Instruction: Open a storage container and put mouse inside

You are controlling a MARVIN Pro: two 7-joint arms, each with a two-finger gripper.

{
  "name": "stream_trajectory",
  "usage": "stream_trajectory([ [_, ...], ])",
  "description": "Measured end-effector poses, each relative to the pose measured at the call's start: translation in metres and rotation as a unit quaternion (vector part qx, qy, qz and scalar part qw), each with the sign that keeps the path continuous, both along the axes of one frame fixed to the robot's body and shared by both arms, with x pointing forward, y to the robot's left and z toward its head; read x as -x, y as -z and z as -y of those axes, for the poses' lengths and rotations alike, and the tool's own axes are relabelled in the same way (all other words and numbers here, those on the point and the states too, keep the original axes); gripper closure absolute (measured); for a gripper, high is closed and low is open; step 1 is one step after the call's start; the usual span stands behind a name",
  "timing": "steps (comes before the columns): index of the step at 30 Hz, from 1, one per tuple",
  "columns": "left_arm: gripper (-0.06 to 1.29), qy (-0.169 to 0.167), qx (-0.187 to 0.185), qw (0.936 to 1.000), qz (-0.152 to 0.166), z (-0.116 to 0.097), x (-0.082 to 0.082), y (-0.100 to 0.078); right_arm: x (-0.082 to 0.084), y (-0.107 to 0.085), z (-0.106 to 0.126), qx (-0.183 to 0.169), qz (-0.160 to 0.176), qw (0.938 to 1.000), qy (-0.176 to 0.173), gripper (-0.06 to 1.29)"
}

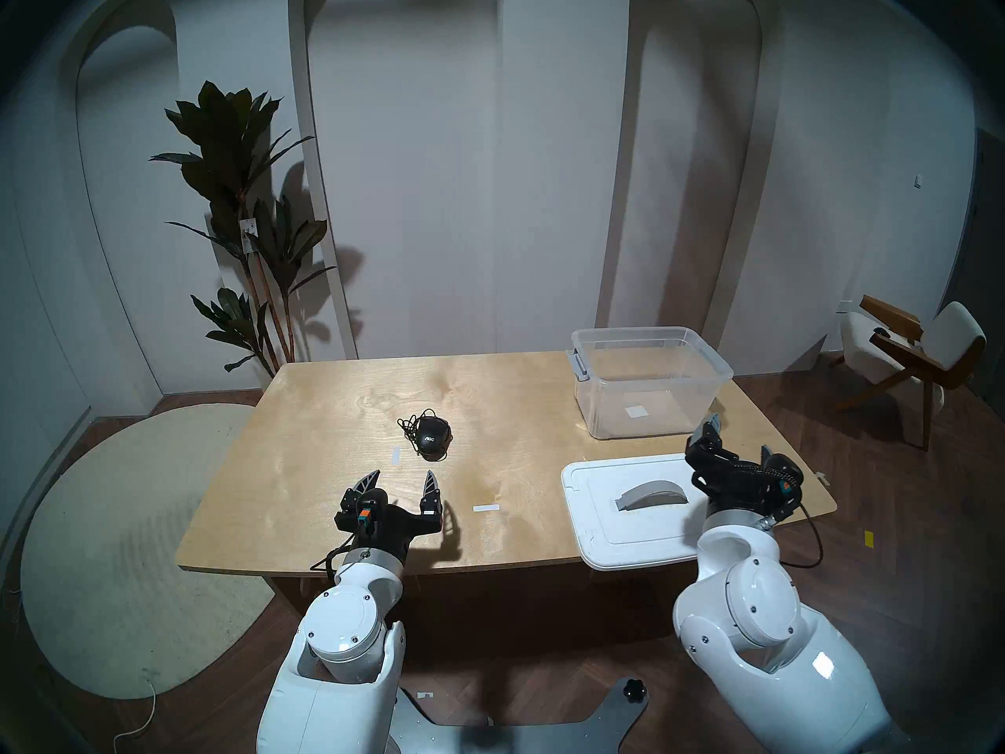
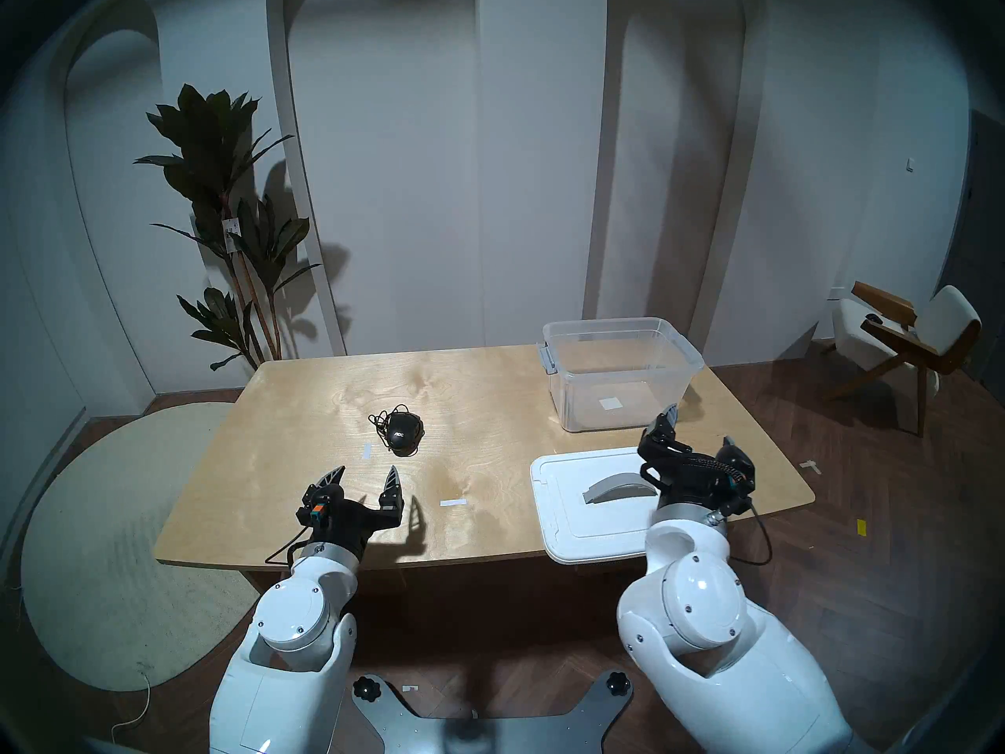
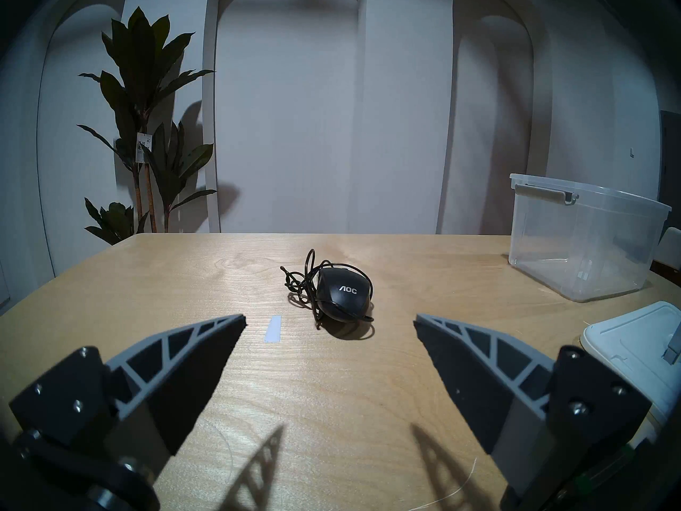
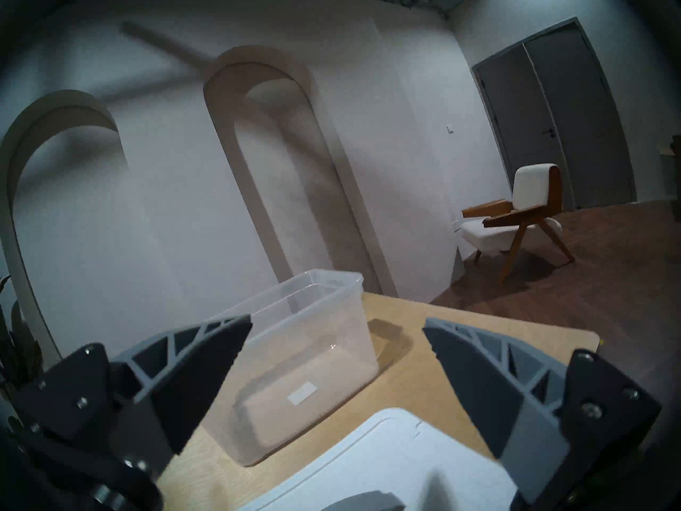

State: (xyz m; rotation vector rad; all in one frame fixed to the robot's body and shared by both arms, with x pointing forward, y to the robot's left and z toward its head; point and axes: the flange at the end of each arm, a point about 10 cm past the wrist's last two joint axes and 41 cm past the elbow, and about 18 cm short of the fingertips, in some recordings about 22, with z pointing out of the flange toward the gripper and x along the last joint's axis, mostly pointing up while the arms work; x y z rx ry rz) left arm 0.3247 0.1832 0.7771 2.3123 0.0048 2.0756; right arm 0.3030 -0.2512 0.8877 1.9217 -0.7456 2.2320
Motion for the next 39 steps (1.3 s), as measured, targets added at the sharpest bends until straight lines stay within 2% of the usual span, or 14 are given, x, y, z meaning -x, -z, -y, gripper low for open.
stream_trajectory([
  [5,0.0,0.0,0.0,1.0,-0.001,0.0,0.0,0.001,-0.008,0.004,0.03,0.057,-0.013,0.9983,-0.008,-0.02],
  [6,0.0,0.0,0.0,1.0,-0.002,0.0,0.0,0.001,-0.01,0.008,0.04,0.077,-0.022,0.9967,-0.012,-0.02],
  [9,0.0,0.0,0.0,1.0,-0.002,0.0,0.0,0.002,-0.014,0.014,0.058,0.11,-0.038,0.993,-0.02,-0.02],
  [15,0.0,0.0,0.0,1.0,-0.003,0.0,0.0,0.003,-0.018,0.016,0.086,0.163,-0.055,0.9845,-0.035,-0.02],
  [17,0.0,0.0,0.0,1.0,-0.004,0.0,0.0,0.003,-0.02,0.013,0.096,0.19,-0.057,0.979,-0.047,-0.02],
  [18,0.0,0.0,0.0,1.0,-0.004,0.0,0.0,0.003,-0.022,0.009,0.1,0.209,-0.056,0.9744,-0.06,-0.02],
  [20,0.0,0.0,0.0,1.0,-0.004,0.0,0.0,0.003,-0.023,0.006,0.102,0.222,-0.054,0.9712,-0.069,-0.02],
  [24,0.0,0.0,0.0,1.0,-0.004,0.0,0.0,0.003,-0.026,-0.005,0.105,0.263,-0.042,0.9582,-0.104,-0.02],
  [26,0.0,0.0,0.0,1.0,-0.004,0.0,0.0,0.003,-0.029,-0.013,0.109,0.286,-0.034,0.9493,-0.125,-0.02],
  [28,0.0,0.0,0.0,1.0,-0.004,0.0,0.0,0.003,-0.03,-0.015,0.114,0.298,-0.033,0.9445,-0.134,-0.02],
  [30,0.0,0.0,0.0,1.0,-0.004,0.0,0.0,0.003,-0.033,-0.017,0.128,0.317,-0.037,0.9369,-0.142,-0.02],
  [34,0.0,0.0,0.0,1.0,-0.004,0.0,0.0,0.003,-0.036,-0.016,0.156,0.341,-0.049,0.9267,-0.15,-0.02],
  [39,0.0,0.0,0.0,1.0,-0.004,0.0,0.0,0.003,-0.037,-0.016,0.189,0.357,-0.058,0.9172,-0.167,-0.02],
])
